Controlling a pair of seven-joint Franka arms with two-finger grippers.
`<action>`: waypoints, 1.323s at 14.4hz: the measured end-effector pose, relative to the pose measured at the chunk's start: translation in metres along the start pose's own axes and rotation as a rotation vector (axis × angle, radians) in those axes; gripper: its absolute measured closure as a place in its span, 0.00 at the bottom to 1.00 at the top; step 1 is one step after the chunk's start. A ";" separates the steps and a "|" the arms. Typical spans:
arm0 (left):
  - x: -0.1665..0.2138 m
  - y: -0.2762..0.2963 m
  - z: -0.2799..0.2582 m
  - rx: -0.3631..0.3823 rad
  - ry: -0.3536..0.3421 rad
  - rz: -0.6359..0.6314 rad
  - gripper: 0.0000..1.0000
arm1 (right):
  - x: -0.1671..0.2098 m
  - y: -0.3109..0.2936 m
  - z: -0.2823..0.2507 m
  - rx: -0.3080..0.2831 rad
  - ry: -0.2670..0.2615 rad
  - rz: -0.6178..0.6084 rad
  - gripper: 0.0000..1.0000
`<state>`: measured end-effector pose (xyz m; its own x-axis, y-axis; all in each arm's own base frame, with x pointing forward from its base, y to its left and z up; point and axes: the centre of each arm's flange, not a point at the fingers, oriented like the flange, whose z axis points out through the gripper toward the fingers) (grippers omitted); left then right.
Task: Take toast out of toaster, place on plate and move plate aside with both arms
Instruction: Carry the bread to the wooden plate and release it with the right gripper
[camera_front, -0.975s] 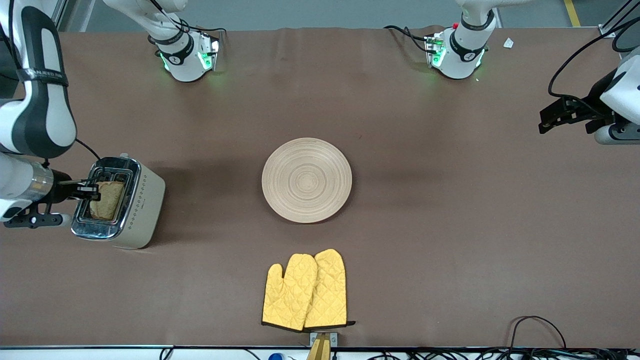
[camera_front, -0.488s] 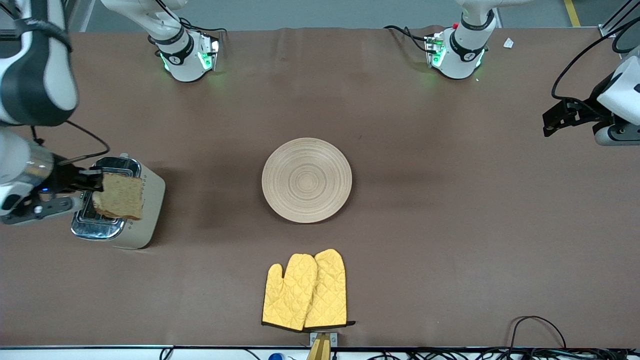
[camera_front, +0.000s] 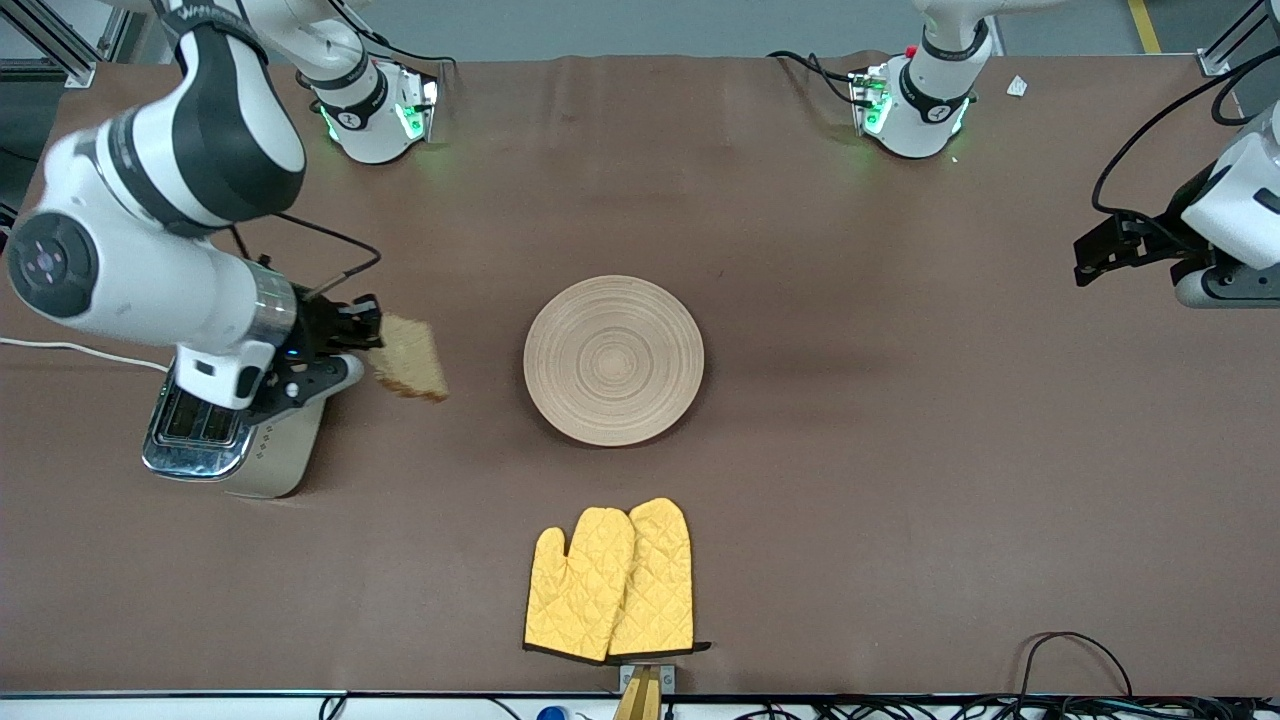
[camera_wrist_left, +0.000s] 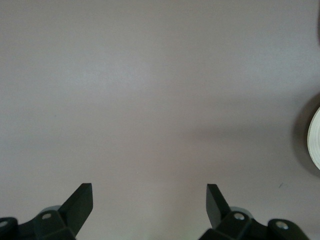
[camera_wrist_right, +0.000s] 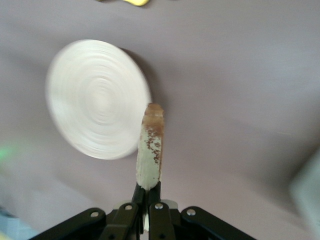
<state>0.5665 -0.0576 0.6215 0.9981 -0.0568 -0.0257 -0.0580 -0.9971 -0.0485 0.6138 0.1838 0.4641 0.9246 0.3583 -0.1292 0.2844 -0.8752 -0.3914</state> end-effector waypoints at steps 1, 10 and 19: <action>0.001 0.003 0.002 -0.001 -0.004 0.005 0.00 | 0.005 0.003 0.022 0.078 0.018 0.031 0.94; 0.023 0.016 0.049 -0.146 -0.097 0.005 0.00 | 0.003 -0.044 0.159 0.448 0.013 0.146 0.94; 0.044 0.028 0.173 -0.490 -0.249 0.018 0.00 | -0.003 -0.016 0.255 0.574 0.070 0.047 0.94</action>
<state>0.6044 -0.0794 0.4467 0.9581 -0.1198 -0.2603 0.0017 -0.9061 0.4230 0.5419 0.2802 0.2382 0.9530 0.2839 -0.1053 0.0780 -0.5661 -0.8206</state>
